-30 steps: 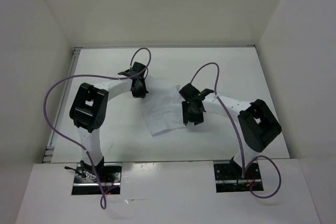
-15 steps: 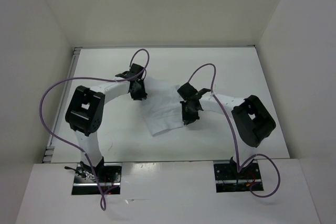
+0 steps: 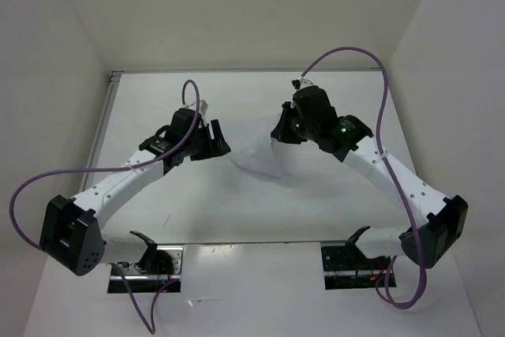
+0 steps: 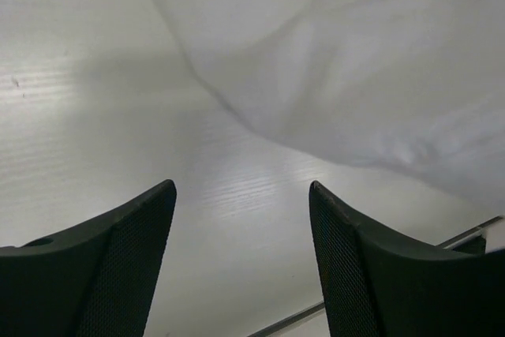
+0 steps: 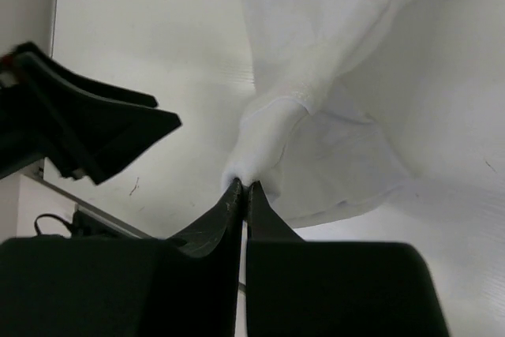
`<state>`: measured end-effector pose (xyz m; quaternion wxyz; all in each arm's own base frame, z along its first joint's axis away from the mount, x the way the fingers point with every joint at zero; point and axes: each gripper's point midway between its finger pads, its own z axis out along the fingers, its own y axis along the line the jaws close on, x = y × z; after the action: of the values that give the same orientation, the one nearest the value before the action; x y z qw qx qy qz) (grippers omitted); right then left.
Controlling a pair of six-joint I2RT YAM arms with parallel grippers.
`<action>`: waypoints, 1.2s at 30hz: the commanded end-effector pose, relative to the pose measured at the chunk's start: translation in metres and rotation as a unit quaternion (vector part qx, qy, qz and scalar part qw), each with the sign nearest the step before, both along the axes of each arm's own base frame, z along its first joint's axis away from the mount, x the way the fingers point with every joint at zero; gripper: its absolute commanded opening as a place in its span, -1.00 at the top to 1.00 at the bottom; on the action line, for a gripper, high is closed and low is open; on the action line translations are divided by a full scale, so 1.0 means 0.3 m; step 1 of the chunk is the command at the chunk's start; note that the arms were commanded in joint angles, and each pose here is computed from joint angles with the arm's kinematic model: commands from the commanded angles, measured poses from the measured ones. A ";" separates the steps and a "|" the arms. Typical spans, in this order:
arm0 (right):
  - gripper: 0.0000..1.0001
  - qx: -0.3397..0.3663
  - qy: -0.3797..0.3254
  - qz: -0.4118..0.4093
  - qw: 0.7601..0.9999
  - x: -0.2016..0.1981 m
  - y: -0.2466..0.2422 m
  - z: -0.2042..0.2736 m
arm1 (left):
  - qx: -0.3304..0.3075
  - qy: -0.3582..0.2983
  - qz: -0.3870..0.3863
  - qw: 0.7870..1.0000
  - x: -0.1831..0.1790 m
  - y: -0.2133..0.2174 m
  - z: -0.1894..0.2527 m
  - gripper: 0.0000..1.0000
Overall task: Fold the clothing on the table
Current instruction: Flatten the skirt out
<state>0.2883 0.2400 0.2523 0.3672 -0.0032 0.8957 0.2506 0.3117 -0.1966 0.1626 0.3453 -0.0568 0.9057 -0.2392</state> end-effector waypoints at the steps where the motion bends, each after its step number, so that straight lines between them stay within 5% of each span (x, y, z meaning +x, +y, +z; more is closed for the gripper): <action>1: 0.99 0.034 -0.012 0.034 0.999 -0.028 0.050 0.064 | -0.011 0.038 0.002 0.999 -0.063 -0.004 -0.066 -0.52; 11: 0.99 0.080 0.017 0.093 0.992 0.055 0.251 0.003 | -0.010 0.036 0.003 0.999 -0.140 0.003 -0.030 -0.49; 17: 0.99 0.151 -0.075 0.058 0.984 0.152 0.287 0.261 | -0.007 0.019 0.016 1.000 -0.161 0.039 0.014 -0.49; 22: 0.99 0.220 -0.173 -0.010 0.960 0.118 0.151 0.457 | -0.004 0.030 0.019 0.999 -0.156 0.035 -0.017 -0.49; 27: 0.99 0.208 -0.142 -0.120 0.960 0.100 -0.090 0.297 | -0.008 0.039 0.010 0.999 -0.149 0.015 -0.036 -0.49; 36: 0.99 0.017 0.030 -0.223 0.974 -0.057 -0.332 -0.215 | 0.002 0.067 0.002 0.998 -0.155 -0.011 -0.126 -0.49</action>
<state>0.2958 0.1659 0.2318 0.4337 0.1831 0.8464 0.2489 0.2675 -0.1920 0.1381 0.3010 -0.0720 0.9234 -0.2269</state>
